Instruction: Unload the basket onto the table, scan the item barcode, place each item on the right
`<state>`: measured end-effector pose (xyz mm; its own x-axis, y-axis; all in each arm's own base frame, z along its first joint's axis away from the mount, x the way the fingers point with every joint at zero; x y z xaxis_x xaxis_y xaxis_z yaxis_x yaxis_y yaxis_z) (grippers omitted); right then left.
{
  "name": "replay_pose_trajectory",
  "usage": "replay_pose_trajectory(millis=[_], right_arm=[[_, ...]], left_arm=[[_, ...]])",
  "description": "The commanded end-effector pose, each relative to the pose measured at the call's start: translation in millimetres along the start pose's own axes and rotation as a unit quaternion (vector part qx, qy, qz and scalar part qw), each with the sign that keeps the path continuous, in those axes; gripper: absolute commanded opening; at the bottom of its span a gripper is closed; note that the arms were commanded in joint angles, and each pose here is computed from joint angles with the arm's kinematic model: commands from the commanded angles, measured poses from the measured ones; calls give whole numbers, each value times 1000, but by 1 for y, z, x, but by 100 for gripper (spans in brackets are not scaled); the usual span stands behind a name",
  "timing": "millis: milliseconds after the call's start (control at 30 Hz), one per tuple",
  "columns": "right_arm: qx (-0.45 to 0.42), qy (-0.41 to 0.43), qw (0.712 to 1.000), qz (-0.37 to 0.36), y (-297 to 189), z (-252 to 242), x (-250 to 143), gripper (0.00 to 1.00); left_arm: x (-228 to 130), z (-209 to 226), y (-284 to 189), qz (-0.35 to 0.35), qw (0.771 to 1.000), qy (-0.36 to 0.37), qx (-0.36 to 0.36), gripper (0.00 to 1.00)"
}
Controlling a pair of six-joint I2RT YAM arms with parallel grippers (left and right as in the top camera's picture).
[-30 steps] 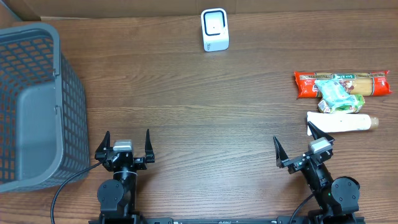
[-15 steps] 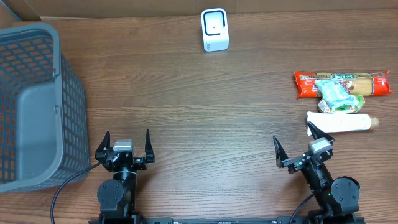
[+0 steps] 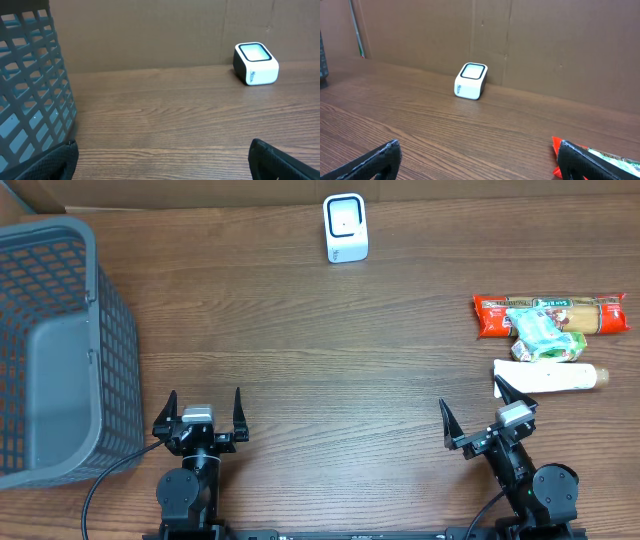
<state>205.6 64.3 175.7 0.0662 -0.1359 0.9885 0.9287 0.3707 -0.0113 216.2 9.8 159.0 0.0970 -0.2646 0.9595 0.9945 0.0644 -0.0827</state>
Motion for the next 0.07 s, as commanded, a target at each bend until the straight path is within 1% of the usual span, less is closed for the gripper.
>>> replay_pose_trajectory(millis=[0,33], right_arm=[[-4,3,1000,-4,0,-1,-1,100],[-4,3,1000,-4,0,-1,-1,100]], left_arm=[[1,-1,0,-7,1000,9,-2,100],[1,-1,0,-7,1000,9,-2,100]])
Point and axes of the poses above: each gripper's point midway between its finger pads, its own y axis out along the fingers, its own z axis along the line the jaws close on, x = y × z, the point moved 3 cm from there along -y, back along the fingers, and after that the axes turned 12 degrees about y, right-handed, at the moved point
